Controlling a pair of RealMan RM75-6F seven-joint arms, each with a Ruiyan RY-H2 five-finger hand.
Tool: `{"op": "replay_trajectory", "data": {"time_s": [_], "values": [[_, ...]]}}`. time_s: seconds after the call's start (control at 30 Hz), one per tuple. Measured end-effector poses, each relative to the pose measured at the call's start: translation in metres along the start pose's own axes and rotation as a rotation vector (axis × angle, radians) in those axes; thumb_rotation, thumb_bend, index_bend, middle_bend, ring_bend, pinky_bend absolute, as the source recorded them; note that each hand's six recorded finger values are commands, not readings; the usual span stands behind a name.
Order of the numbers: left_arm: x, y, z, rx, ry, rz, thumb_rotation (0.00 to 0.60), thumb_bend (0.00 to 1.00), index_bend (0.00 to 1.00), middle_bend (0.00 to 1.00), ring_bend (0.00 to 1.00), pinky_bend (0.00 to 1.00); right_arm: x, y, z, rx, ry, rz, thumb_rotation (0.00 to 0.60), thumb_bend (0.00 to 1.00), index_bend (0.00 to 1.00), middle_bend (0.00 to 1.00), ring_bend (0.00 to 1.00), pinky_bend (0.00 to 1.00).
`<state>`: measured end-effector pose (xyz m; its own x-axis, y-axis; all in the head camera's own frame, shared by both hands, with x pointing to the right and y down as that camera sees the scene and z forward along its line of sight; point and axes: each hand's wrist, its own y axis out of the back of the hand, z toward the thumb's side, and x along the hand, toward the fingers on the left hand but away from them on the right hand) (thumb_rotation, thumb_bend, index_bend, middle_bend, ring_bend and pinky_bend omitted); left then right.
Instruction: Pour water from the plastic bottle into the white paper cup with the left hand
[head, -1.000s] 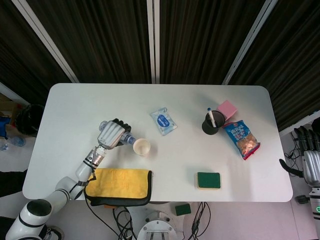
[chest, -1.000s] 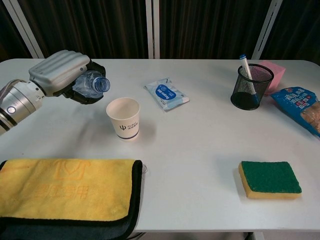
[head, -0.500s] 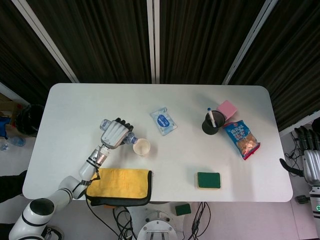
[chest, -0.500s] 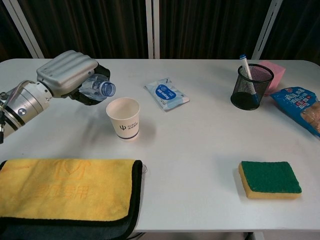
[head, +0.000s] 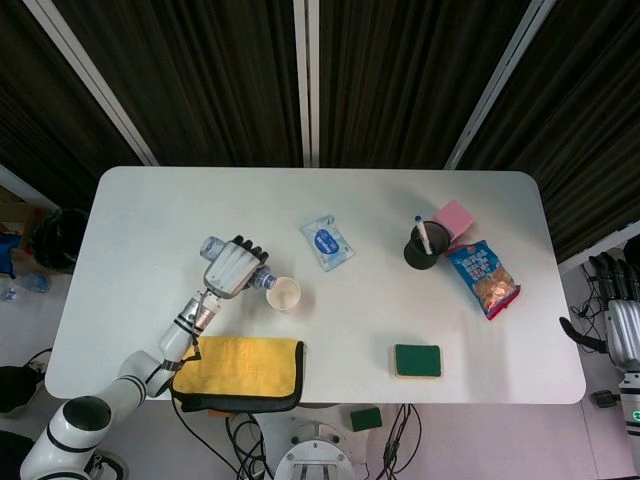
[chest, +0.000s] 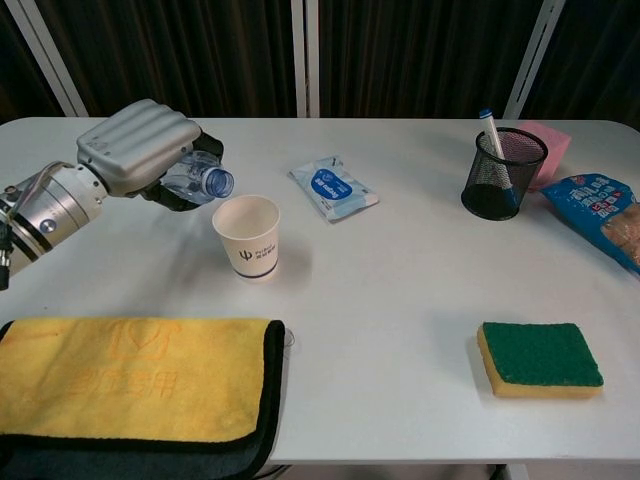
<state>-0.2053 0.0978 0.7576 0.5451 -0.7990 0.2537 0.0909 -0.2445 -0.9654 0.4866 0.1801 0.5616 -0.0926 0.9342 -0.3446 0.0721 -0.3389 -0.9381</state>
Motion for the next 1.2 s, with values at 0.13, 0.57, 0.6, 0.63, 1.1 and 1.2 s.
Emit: {"op": "replay_trajectory", "data": {"time_s": [0.13,0.57,0.6,0.63,1.1,1.2], "values": [[0.001,0.0018,0.0009,0.029,-0.009,0.01,0.6,0.33,0.72,0.7,0.65,0.58,0.0,-0.0004,-0.0005,-0.001,-0.001,0.0,0.54,0.2,0.0,0.0,0.0,0.0],[0.0004,0.0016,0.0024,0.066,-0.022,0.012,0.6,0.33,0.72,0.7,0.65,0.58,0.0011,-0.0014,-0.0031,-0.003,-0.005,0.003,0.541,0.2,0.0,0.0,0.0,0.0],[0.0003,0.0016,0.0025,0.069,-0.023,0.012,0.6,0.33,0.72,0.7,0.65,0.58,0.0012,-0.0014,-0.0033,-0.003,-0.006,0.003,0.541,0.2,0.0,0.0,0.0,0.0],[0.0003,0.0015,0.0026,0.07,-0.024,0.012,0.6,0.33,0.72,0.7,0.65,0.58,0.0013,-0.0016,-0.0035,-0.004,-0.006,0.003,0.543,0.2,0.0,0.0,0.0,0.0],[-0.0001,0.0029,0.0016,0.093,-0.029,0.019,0.6,0.33,0.72,0.7,0.65,0.58,0.0016,-0.0021,-0.0032,-0.002,0.002,0.009,0.541,0.2,0.0,0.0,0.0,0.0],[0.0002,0.0032,0.0013,0.089,-0.028,0.019,0.6,0.33,0.72,0.7,0.65,0.58,0.0016,-0.0018,-0.0025,-0.001,0.008,0.01,0.539,0.2,0.0,0.0,0.0,0.0]]}}
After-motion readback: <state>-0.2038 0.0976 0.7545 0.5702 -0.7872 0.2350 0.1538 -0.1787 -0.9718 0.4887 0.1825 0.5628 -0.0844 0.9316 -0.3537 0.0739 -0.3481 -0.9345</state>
